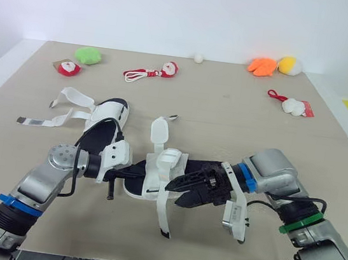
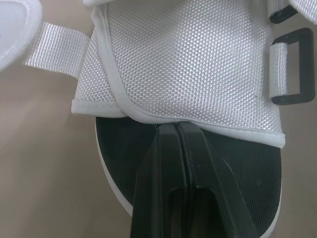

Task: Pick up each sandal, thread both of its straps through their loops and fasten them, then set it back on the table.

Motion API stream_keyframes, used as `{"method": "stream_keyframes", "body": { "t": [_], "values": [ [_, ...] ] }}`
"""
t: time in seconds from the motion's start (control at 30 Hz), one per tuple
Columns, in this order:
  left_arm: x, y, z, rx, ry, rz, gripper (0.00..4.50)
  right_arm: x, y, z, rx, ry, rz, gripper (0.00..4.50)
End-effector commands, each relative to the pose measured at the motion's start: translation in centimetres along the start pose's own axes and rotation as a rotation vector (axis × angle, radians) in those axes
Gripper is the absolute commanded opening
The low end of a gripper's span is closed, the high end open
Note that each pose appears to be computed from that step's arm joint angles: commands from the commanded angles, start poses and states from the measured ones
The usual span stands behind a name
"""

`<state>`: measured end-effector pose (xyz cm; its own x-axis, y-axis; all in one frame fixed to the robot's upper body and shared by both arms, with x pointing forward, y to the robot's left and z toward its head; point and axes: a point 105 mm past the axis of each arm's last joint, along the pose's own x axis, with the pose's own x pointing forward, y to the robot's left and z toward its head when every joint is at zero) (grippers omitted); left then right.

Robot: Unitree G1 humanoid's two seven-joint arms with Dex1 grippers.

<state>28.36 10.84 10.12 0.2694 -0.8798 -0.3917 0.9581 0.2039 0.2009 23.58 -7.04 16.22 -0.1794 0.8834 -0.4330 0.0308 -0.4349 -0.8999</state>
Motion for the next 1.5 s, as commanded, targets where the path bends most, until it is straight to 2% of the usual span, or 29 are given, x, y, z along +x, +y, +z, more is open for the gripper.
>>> {"method": "stream_keyframes", "body": {
  "t": [0.03, 0.13, 0.2, 0.27, 0.33, 0.37, 0.43, 0.53, 0.63, 0.83, 1.07, 1.5],
  "values": [
    [0.3, -1.5, -3.1, -0.097, 0.100, -0.046, 0.00, -1.2, -1.4, 0.9, 0.085, 0.007, -0.074, 4.42],
    [0.3, -1.6, -3.2, -0.103, 0.101, -0.044, 0.00, -2.3, -2.1, 1.5, 0.354, 0.015, -0.151, 4.42],
    [0.4, -1.7, -3.3, -0.105, 0.099, -0.044, 0.00, -2.8, -2.1, 2.0, 0.629, 0.007, -0.184, 4.42],
    [0.4, -1.8, -3.3, -0.108, 0.098, -0.045, 0.00, -3.9, -2.6, 2.3, 1.083, -0.011, -0.253, 4.42],
    [0.5, -1.8, -3.3, -0.110, 0.096, -0.047, 0.00, -4.4, -2.2, 2.8, 1.498, -0.015, -0.238, 4.42],
    [0.5, -1.8, -3.3, -0.111, 0.095, -0.048, 0.00, -4.4, -1.9, 2.8, 1.665, -0.007, -0.233, 4.42],
    [0.6, -1.9, -3.3, -0.112, 0.093, -0.049, 0.00, -4.3, -1.3, 2.7, 1.858, 0.037, -0.217, 4.42],
    [0.5, -1.9, -3.3, -0.113, 0.094, -0.050, 0.00, -3.8, -0.2, 3.1, 1.984, 0.136, -0.134, 4.42],
    [0.4, -1.9, -3.4, -0.114, 0.099, -0.053, 0.00, -3.4, 0.6, 3.3, 2.170, 0.155, -0.120, 4.42],
    [0.4, -1.9, -3.3, -0.113, 0.099, -0.054, 0.00, -1.8, 1.2, 2.6, 2.343, 0.155, -0.134, 4.42],
    [0.4, -2.2, -3.2, -0.117, 0.097, -0.055, 0.00, 0.1, 0.5, 2.5, 2.411, 0.137, -0.144, 4.42],
    [0.2, -3.2, -3.2, -0.145, 0.100, -0.063, 0.00, 3.4, 1.5, 2.0, 2.456, 0.184, -0.168, 4.42]
  ]
}}
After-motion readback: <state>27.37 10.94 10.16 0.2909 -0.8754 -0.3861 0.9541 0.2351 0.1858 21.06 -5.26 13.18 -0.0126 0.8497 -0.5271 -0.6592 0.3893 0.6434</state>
